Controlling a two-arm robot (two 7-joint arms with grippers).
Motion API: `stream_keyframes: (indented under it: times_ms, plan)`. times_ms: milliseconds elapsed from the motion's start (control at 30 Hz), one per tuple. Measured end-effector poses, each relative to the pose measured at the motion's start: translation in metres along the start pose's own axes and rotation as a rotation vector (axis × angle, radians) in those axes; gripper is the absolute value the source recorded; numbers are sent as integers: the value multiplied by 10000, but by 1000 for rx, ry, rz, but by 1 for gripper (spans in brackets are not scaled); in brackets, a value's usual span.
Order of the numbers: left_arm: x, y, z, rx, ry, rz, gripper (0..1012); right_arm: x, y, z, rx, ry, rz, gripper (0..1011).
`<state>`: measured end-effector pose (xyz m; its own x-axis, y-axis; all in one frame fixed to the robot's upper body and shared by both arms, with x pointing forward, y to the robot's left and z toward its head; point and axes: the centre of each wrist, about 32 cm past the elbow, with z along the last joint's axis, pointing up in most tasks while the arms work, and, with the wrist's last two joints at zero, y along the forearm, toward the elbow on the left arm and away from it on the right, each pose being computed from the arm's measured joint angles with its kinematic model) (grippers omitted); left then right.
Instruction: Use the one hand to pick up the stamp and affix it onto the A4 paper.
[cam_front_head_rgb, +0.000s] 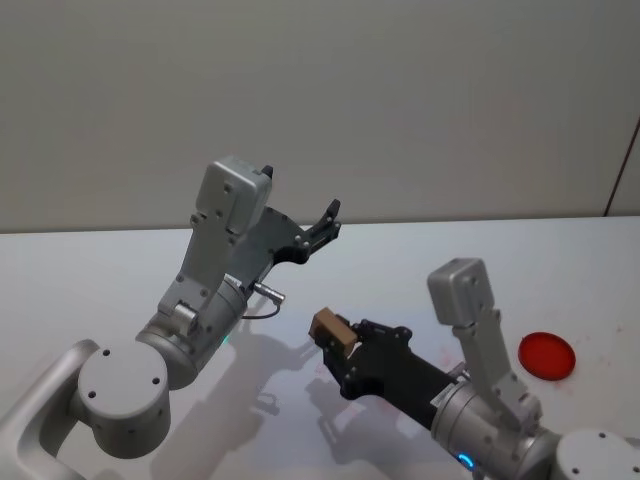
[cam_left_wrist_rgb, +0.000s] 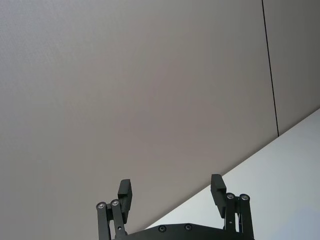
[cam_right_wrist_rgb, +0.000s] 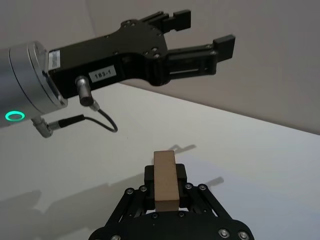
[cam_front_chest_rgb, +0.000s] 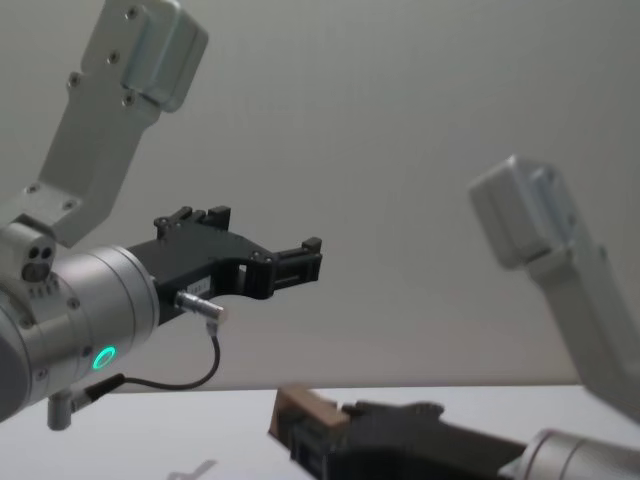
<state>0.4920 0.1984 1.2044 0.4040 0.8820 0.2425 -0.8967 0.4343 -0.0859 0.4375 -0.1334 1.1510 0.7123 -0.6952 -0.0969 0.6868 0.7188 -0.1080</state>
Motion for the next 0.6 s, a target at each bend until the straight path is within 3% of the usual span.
stream_keyframes:
  times_ms: [300,600]
  plan:
    - [0,0,0,0,0,0,1001,115,-94,132,33,15,-35,219]
    - [0,0,0,0,0,0,1001,367,-259,227,53,15,-117,219]
